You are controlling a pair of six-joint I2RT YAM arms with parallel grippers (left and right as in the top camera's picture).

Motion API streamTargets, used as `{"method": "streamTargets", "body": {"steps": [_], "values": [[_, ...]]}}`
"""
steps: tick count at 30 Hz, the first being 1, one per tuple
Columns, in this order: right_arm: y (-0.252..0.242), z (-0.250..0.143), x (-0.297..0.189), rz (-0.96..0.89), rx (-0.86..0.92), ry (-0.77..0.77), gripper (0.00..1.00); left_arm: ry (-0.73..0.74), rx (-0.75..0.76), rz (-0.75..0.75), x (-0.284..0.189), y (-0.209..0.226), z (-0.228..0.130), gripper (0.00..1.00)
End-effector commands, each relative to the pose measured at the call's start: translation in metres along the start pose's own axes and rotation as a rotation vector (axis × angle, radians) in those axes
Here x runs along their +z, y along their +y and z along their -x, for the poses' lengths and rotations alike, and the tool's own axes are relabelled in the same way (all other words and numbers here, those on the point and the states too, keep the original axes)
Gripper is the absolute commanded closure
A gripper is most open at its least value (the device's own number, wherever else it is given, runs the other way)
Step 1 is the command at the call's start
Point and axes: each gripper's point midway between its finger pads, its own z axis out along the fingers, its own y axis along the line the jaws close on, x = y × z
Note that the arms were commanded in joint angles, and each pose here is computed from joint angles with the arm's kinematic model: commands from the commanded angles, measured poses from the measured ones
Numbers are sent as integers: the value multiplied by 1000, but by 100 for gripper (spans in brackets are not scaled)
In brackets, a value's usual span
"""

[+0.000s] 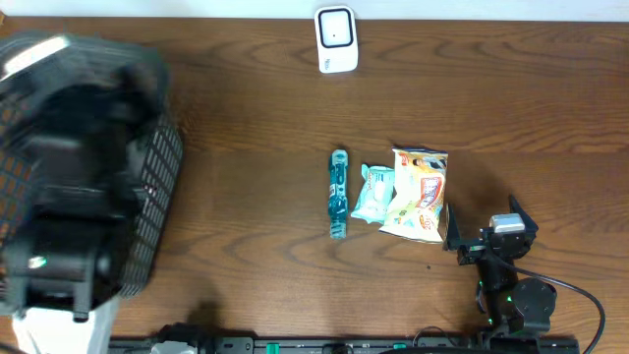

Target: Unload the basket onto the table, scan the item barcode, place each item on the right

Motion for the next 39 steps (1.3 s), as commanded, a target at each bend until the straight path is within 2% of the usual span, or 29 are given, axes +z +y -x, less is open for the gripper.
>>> {"method": "streamTargets", "body": {"steps": [1,12,20,28,39], "values": [[2,-1,0,6,-11,0,1,103,-278,189,19,55,-22,1],[2,-1,0,6,-11,0,1,526,-434,426,82,102,-115,1],[2,-1,0,6,-11,0,1,832,-385,544,131,104,-195,1],[2,-1,0,6,-11,0,1,1009,-394,662,159,106,-258,1],[2,-1,0,6,-11,0,1,1190,-373,703,181,103,-326,0]]}}
